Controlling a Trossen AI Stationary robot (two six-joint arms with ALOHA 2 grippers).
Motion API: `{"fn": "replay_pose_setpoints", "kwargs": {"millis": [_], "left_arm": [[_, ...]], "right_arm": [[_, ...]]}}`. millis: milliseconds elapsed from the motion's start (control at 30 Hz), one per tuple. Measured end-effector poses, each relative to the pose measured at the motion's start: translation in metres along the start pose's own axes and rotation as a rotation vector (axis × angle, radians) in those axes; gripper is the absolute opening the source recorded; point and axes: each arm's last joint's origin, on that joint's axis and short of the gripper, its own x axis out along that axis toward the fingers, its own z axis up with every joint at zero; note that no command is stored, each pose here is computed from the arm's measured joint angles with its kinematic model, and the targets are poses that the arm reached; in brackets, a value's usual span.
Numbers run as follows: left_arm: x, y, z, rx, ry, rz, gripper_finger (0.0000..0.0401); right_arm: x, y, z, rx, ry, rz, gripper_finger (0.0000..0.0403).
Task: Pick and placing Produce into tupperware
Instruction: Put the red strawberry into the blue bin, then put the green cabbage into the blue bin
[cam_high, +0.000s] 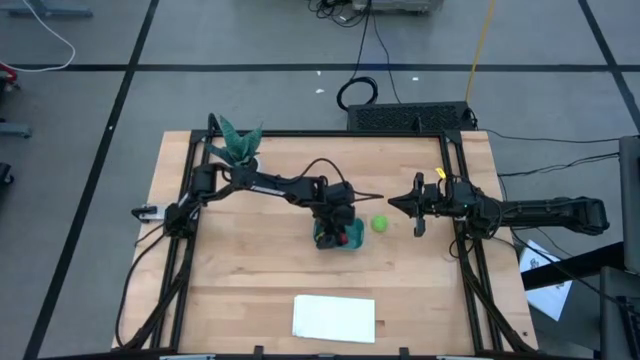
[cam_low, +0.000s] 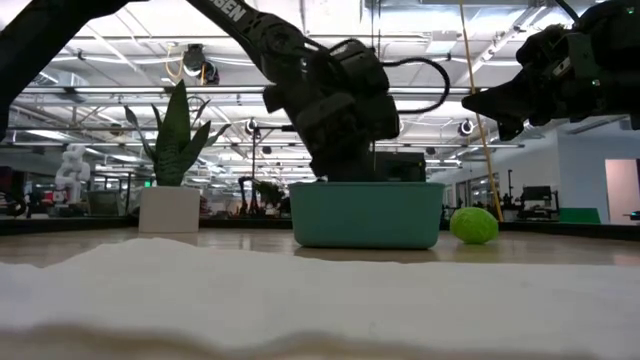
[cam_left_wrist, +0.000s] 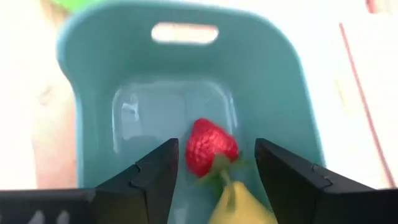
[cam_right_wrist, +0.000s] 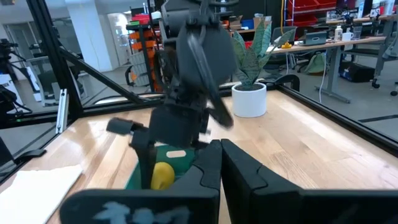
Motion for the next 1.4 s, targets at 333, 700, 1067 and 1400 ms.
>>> {"fn": "replay_pose_setpoints", "kwargs": {"millis": [333,700,1067,1400], "left_arm": [[-0.023,-0.006,0.023,0.049,0.061,0.058,0.0216],[-0.041,-0.009,0.039,0.102,0.089,0.131,0.0142],[-0.047,0.003,0.037,0.078,0.087,0.149,0.0007],[-0.056,0.002,0.035,0.093,0.142,0.254,0.0003]], "right_arm": [[0.000,0.000,0.000,0.000,0.000,0.000,0.0000],[0.000,0.000,0.000,0.000,0.000,0.000,0.0000],[0.000,0.000,0.000,0.000,0.000,0.000,0.0000],[0.000,0.000,0.000,0.000,0.000,0.000,0.0000]]}}
